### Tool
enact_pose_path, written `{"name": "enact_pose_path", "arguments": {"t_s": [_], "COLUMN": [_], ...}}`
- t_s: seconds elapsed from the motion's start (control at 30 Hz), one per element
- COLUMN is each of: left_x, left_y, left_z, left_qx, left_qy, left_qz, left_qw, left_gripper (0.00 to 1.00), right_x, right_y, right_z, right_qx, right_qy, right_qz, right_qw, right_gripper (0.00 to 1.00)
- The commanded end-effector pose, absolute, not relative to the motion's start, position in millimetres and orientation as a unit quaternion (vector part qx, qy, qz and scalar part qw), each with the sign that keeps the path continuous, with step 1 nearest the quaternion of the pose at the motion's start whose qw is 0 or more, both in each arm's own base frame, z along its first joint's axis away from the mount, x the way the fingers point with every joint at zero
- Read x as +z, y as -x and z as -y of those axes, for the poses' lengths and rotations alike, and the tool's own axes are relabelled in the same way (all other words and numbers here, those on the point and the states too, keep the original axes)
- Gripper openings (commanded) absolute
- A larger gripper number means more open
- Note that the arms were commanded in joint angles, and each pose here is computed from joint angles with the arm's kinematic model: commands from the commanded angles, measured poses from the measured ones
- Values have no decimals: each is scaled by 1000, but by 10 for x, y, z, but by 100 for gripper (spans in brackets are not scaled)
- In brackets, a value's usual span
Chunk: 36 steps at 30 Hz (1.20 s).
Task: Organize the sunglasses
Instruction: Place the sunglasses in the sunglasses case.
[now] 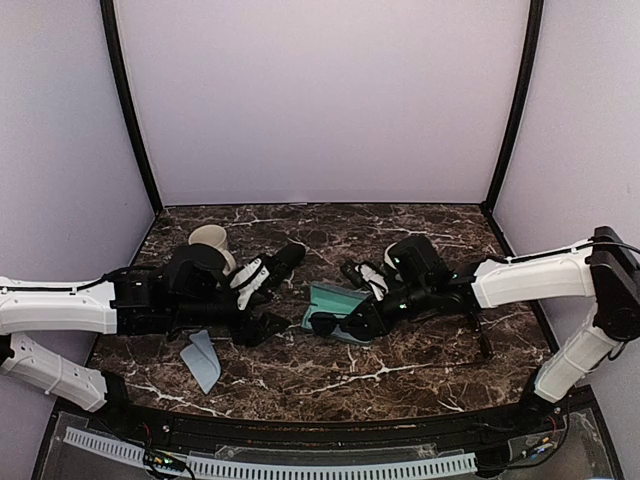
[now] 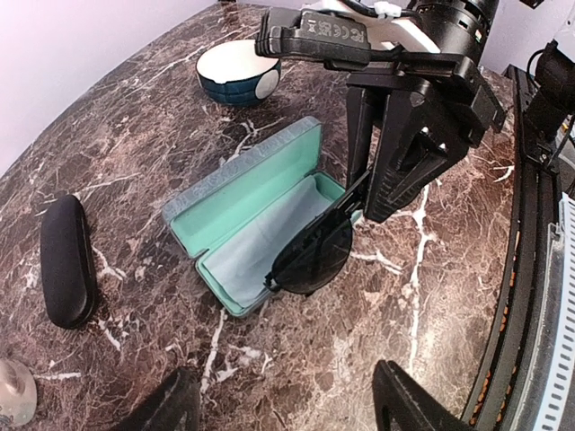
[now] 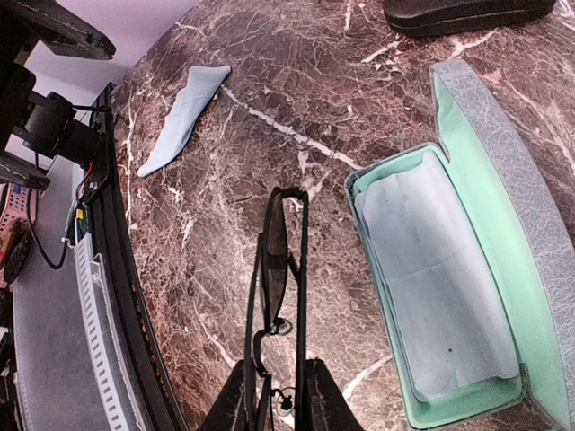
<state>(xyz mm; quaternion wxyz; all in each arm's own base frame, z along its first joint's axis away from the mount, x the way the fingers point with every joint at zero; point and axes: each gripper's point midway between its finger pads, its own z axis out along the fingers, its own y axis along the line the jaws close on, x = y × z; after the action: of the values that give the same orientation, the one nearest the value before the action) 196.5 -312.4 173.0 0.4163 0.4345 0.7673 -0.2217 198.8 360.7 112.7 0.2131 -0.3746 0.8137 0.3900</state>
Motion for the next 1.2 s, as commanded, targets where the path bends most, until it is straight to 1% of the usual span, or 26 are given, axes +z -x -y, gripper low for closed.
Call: {"name": "enact_pose_path", "arguments": {"t_s": [0.0, 0.23, 0.27, 0.43, 0.83, 1.17], "left_x": [1795, 1771, 1769, 1762, 1711, 1671], "left_y": [-2040, -2023, -2020, -2019, -1988, -1985], "left_z": [3172, 3247, 3254, 3253, 3326, 3367], "left_qx": [-226, -239, -241, -242, -256, -262], "left_qy": [-420, -424, -424, -423, -427, -428], "left_qz": [-768, -767, -767, -768, -769, -770], "left_qw": [426, 418, 416, 416, 401, 394], "left_gripper": [67, 67, 67, 67, 66, 66], "right_x": [1229, 1217, 1122, 1058, 973, 933], "right_y": [-2171, -2280, -2298, -2354, -2317, -2348], "right_z": [-3725, -3746, -3751, -3755, -3753, -3684], "right_qx": [413, 406, 400, 394, 392, 389], "right_qy": [346, 349, 350, 358, 413, 413], "right_qz": [-802, -794, -798, -796, -761, -753], "right_qw": [257, 287, 282, 289, 309, 333], "right_gripper": [19, 19, 19, 20, 22, 23]}}
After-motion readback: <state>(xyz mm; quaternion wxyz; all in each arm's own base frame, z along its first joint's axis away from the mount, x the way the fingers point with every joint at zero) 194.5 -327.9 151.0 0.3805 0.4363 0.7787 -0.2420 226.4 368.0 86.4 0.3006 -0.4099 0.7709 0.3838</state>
